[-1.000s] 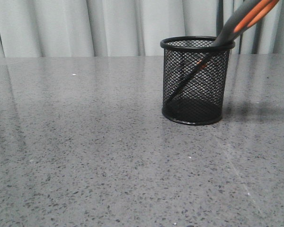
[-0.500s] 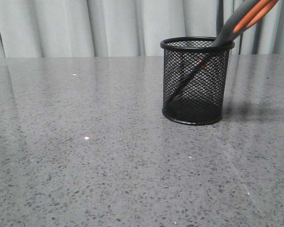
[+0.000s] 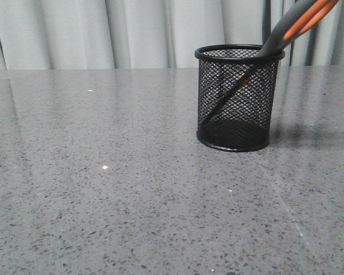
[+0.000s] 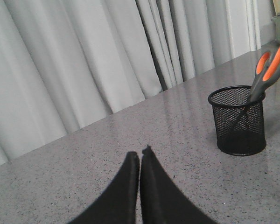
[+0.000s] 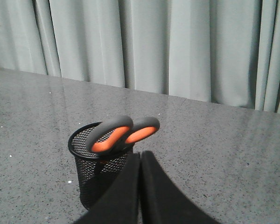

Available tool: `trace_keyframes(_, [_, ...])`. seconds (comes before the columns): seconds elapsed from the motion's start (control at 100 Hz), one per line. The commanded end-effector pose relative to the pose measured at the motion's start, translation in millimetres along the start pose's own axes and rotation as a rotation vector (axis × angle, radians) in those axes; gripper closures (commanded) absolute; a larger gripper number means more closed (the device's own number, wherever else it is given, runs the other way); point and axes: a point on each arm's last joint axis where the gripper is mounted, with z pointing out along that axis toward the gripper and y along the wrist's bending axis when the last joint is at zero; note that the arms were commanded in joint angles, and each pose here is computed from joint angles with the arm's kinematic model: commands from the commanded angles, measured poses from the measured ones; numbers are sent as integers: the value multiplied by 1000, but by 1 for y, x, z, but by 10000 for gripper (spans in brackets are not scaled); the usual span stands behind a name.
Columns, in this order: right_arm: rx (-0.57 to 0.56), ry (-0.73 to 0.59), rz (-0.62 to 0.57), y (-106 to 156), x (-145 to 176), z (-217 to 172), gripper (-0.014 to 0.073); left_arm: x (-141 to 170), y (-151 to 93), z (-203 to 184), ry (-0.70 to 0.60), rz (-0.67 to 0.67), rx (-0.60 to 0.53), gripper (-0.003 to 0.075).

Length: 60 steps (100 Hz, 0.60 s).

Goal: Put scissors into bucket

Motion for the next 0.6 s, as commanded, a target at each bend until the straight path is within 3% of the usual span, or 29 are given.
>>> trace_keyframes(0.0, [11,-107,-19,-1,-16,-1,650,-16,4,-1,-108,-21,-21,740])
trace_keyframes(0.59, [11,-106,-19,-1,-16,-1,650,-15,3,-1,-105,-21,-21,740])
